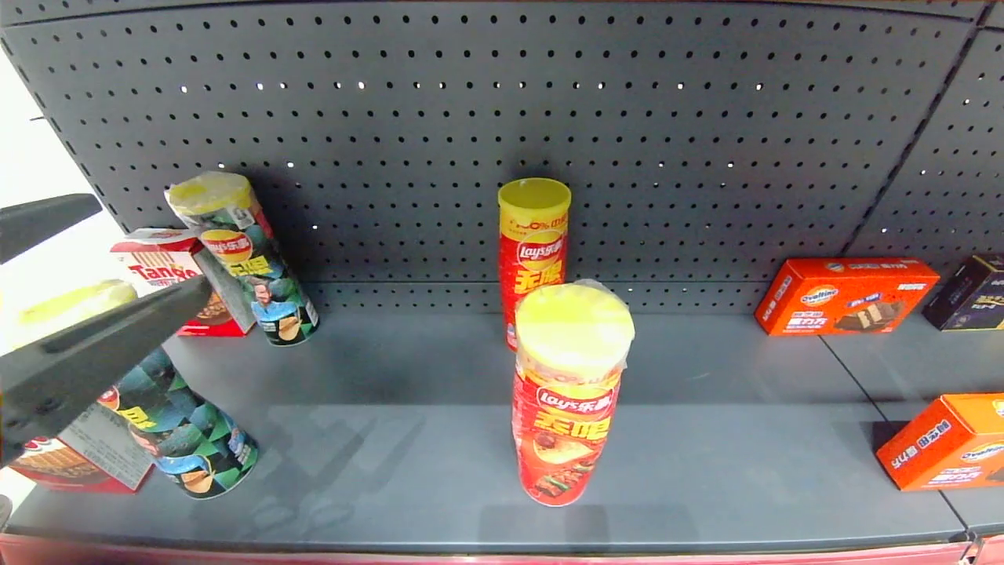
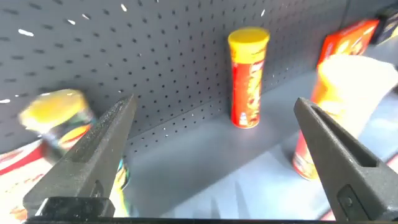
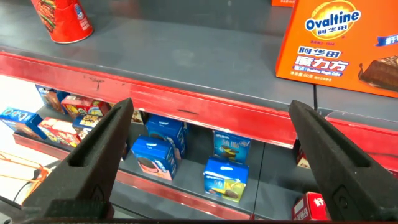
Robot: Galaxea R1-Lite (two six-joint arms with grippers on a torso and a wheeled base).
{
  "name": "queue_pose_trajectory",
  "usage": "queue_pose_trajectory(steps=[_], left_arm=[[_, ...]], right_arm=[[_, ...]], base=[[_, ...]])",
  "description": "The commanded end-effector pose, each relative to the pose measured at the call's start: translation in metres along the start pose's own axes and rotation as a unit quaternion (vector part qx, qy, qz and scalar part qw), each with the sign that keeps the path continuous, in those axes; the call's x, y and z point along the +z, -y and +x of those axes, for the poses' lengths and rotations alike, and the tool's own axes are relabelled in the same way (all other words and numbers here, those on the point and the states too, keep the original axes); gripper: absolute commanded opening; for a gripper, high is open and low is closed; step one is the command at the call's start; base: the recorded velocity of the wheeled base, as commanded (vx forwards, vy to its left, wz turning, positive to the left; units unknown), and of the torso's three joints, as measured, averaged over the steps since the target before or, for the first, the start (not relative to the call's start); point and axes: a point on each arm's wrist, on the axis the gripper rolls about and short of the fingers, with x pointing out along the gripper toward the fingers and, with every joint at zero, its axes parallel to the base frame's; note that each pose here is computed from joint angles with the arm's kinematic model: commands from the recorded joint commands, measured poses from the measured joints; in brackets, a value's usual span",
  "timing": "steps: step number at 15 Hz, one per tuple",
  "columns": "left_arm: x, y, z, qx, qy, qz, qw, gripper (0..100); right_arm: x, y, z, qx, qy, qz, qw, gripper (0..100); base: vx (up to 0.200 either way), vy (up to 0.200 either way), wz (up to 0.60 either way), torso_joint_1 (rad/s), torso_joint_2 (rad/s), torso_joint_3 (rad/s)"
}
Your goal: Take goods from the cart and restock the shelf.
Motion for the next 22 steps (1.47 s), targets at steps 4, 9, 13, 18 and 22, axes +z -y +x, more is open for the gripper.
queue_pose_trajectory(steps=[4,9,13,18,22], left_arm=[[-0.046,0.028,-0.131,0.070,0.039,-0.023,0.9965,100],[-0.136,0.048,-0.142,0.152,-0.017,-0.026,0.9879,100],[-0.162,0.053,-0.141,0.212,-0.071,-0.011,0.9746,100],[-0.176,0.057,-0.148,0.184,-0.104,-0.028,0.9771,100],[-0.176,0.057,-0.148,0.184,-0.102,-0.033,0.9771,100]], right_arm=[[0.000,0.000,0.000,0.000,-0.001,0.000,1.000,100],[0.000,0.000,0.000,0.000,-0.001,0.000,1.000,100],[0.000,0.000,0.000,0.000,-0.001,0.000,1.000,100],[0.000,0.000,0.000,0.000,-0.001,0.000,1.000,100],[0.000,0.000,0.000,0.000,-0.001,0.000,1.000,100]], base=[[0.000,0.000,0.00,0.000,0.00,0.000],[0.000,0.000,0.00,0.000,0.00,0.000],[0.000,0.000,0.00,0.000,0.00,0.000],[0.000,0.000,0.00,0.000,0.00,0.000],[0.000,0.000,0.00,0.000,0.00,0.000]])
